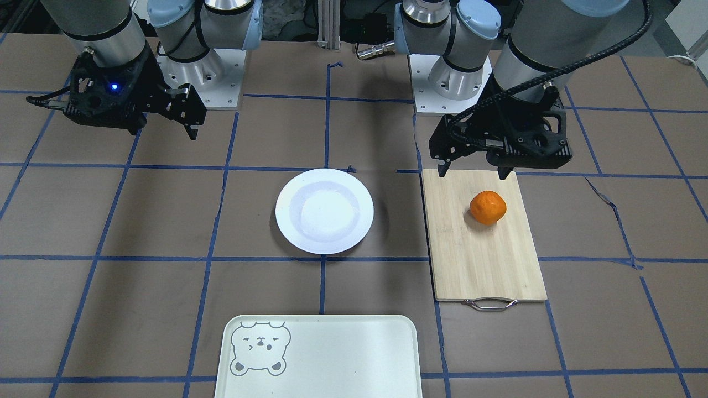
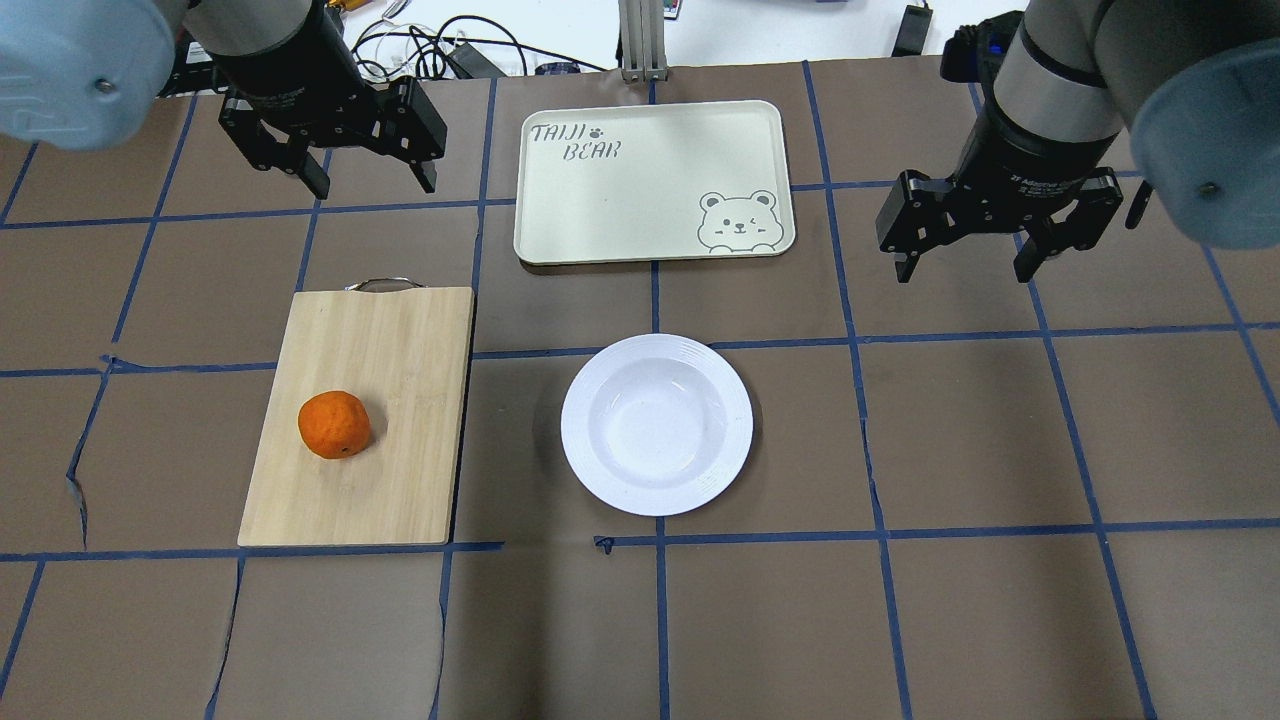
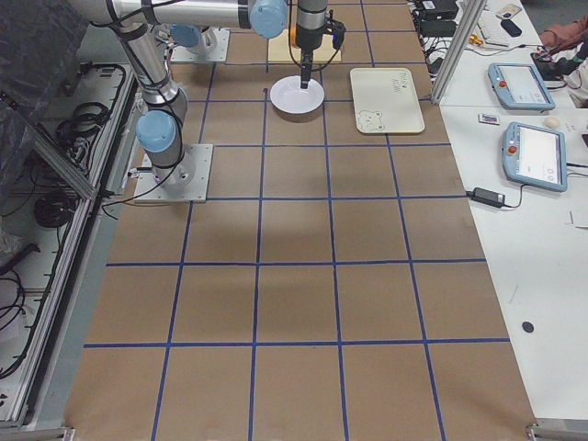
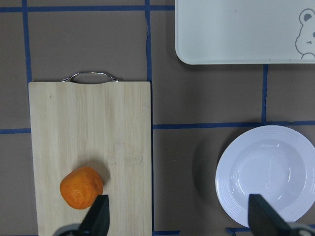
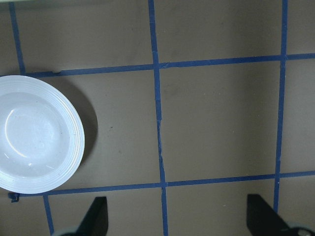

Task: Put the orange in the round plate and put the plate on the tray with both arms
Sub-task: 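Lower the left gripper toward the orange on the wooden cutting board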

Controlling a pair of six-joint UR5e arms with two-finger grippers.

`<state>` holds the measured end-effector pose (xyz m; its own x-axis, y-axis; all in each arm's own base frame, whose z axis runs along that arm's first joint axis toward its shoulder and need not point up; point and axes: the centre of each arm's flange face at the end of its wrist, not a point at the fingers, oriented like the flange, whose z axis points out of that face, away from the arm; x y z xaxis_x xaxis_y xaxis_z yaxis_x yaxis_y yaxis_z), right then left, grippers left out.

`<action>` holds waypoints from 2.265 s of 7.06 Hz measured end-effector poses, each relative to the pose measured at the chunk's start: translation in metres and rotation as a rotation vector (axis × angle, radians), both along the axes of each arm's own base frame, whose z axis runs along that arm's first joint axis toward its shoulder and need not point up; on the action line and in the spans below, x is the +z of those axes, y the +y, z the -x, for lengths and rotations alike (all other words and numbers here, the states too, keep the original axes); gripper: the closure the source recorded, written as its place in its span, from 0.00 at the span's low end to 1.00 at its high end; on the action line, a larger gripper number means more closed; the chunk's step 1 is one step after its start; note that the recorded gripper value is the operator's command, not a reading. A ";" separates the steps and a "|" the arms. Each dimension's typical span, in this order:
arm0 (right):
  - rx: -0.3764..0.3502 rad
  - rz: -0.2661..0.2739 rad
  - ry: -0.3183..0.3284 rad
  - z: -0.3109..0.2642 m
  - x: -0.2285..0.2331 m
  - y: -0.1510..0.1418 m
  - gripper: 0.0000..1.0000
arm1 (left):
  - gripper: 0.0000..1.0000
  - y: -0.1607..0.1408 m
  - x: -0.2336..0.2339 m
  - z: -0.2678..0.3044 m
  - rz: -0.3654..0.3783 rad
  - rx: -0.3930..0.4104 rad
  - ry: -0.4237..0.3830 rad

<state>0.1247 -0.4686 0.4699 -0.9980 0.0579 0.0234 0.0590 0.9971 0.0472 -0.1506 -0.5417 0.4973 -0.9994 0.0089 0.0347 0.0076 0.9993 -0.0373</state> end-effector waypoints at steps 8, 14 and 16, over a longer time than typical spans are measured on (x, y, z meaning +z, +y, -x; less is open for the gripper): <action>-0.005 -0.013 -0.029 -0.001 0.003 0.001 0.00 | 0.00 0.001 -0.005 -0.016 -0.014 -0.003 -0.004; -0.004 -0.019 -0.028 -0.002 0.000 0.002 0.00 | 0.00 0.004 -0.011 -0.036 -0.025 0.008 -0.055; -0.004 -0.020 -0.027 -0.001 0.000 0.002 0.00 | 0.00 0.000 -0.017 -0.048 -0.038 -0.036 -0.057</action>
